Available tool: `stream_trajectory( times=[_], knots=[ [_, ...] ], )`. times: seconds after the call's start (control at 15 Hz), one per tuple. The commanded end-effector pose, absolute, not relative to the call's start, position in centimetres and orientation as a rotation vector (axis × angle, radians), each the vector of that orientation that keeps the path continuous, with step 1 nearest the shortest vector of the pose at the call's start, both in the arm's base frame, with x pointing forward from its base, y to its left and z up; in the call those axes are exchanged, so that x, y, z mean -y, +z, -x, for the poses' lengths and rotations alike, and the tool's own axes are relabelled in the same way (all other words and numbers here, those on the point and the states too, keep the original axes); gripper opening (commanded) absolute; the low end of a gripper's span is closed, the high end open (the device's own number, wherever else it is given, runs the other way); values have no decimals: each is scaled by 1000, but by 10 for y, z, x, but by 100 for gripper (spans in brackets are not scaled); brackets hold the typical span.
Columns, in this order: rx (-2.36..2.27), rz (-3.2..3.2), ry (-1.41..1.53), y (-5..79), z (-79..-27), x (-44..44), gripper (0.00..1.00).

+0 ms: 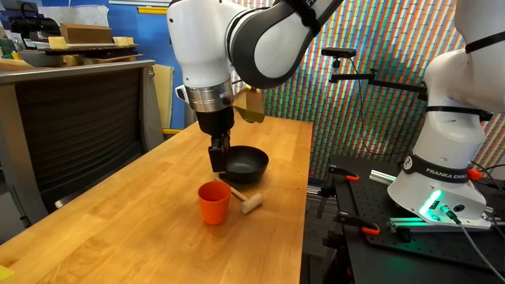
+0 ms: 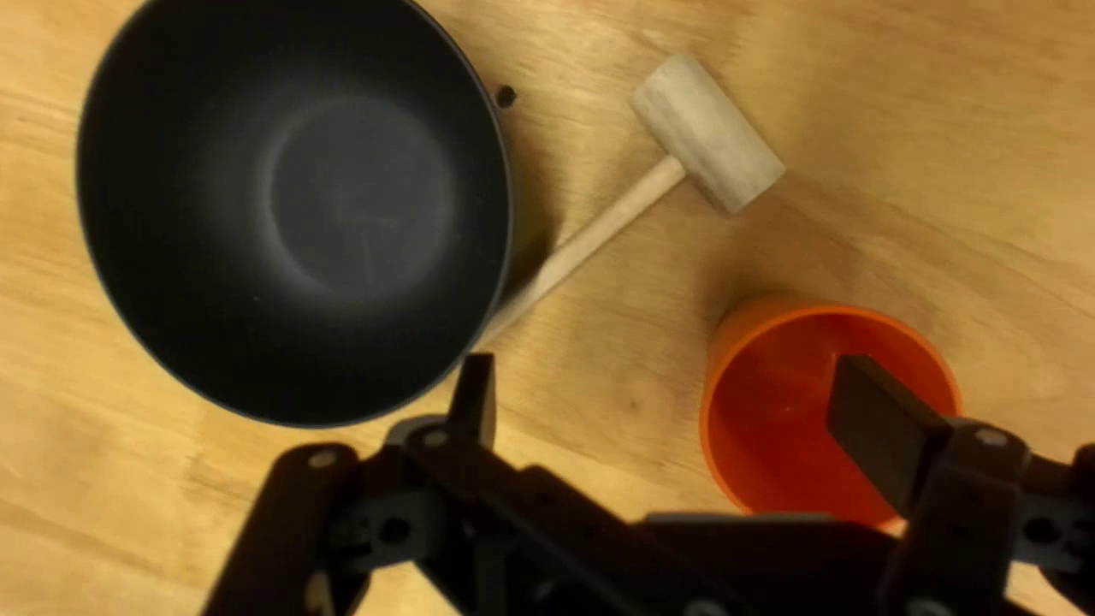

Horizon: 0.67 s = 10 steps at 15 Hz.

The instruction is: Put the cup in the bowl

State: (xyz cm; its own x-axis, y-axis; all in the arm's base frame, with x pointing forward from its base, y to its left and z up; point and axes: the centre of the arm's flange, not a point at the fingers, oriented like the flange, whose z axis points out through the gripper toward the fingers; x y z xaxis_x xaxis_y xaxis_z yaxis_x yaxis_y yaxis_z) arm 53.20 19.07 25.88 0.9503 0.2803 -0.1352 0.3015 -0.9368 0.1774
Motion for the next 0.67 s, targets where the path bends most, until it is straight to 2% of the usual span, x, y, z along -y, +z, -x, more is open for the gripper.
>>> stream_trajectory(
  times=[0.0, 0.33, 0.4, 0.47, 0.6],
  knots=[
    [-442, -2925, -134, 253, -556, -214, 100],
    [-417, -2908, -173, 228, -553, -192, 100],
    [-406, -2912, -189, 223, -552, -186, 75],
    [-385, -2920, -197, 219, -552, -181, 74],
    [-348, -2950, -246, 212, -551, -175, 58]
  ],
)
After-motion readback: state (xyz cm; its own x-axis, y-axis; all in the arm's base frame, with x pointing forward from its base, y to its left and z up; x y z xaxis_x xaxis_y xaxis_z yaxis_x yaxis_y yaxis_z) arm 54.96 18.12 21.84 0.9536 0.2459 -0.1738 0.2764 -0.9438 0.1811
